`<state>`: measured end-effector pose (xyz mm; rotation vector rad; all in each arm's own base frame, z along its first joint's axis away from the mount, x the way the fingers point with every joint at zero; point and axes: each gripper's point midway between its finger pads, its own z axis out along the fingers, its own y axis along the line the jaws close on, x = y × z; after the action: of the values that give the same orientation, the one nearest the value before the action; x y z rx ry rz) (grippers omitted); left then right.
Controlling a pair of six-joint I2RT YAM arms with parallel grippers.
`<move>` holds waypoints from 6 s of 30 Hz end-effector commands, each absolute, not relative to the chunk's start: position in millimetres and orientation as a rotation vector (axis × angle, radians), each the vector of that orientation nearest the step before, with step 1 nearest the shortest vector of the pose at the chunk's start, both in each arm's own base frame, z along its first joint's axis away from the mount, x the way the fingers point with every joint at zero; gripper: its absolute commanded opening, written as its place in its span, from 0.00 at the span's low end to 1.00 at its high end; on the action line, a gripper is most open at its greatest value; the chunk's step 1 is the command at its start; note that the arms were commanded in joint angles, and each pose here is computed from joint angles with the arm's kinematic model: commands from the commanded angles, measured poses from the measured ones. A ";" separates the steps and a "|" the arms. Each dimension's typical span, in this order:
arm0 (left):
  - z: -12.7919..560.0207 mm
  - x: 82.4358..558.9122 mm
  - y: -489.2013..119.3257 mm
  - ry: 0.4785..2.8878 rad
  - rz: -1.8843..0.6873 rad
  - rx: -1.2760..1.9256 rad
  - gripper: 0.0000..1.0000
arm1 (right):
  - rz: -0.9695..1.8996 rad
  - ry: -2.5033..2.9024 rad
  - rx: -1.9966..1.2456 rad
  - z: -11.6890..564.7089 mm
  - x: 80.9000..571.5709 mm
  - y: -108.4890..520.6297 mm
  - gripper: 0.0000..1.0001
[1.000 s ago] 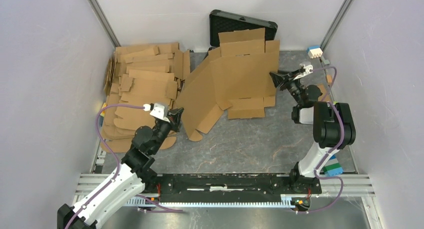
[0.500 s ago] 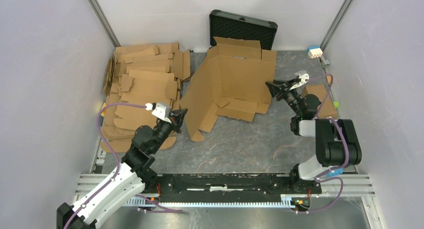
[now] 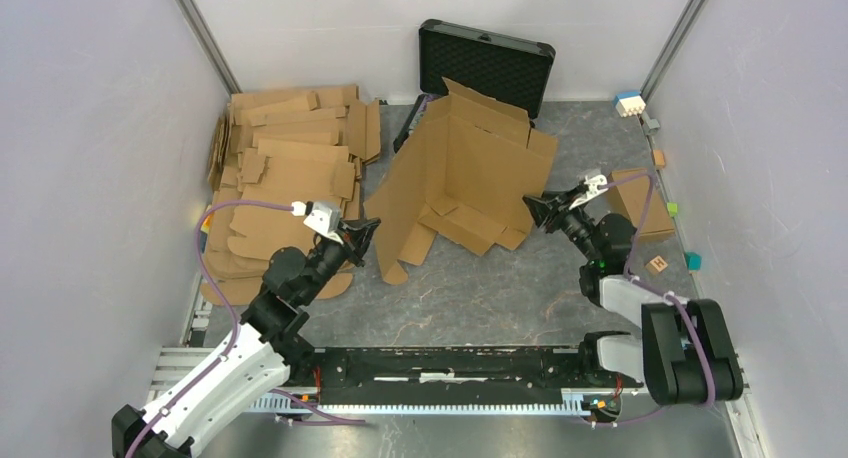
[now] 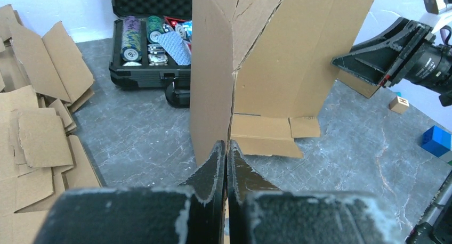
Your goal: Fold the paper box
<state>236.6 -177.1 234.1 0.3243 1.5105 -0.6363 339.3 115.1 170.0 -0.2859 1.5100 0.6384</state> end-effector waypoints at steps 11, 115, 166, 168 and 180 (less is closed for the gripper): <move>250.2 219.2 -191.7 1.512 -0.769 0.354 0.02 | 0.493 1.591 -0.259 146.9 288.9 102.7 0.57; 274.9 239.4 -192.8 1.475 -0.661 0.387 0.02 | 0.263 1.868 -0.485 93.4 212.6 172.4 0.84; 255.2 212.2 -205.4 1.520 -0.869 0.356 0.02 | -0.020 1.877 -0.081 84.1 257.6 131.7 0.29; 250.0 210.2 -206.7 1.529 -0.882 0.360 0.02 | 0.011 1.874 -0.095 79.8 254.6 133.2 0.35; 243.2 196.1 -211.6 1.539 -0.955 0.386 0.02 | -0.036 1.841 0.046 71.1 245.5 102.2 0.40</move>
<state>206.4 -202.6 243.7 0.3847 1.5251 -0.8614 240.3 112.5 61.9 -0.0960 1.8864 -0.0184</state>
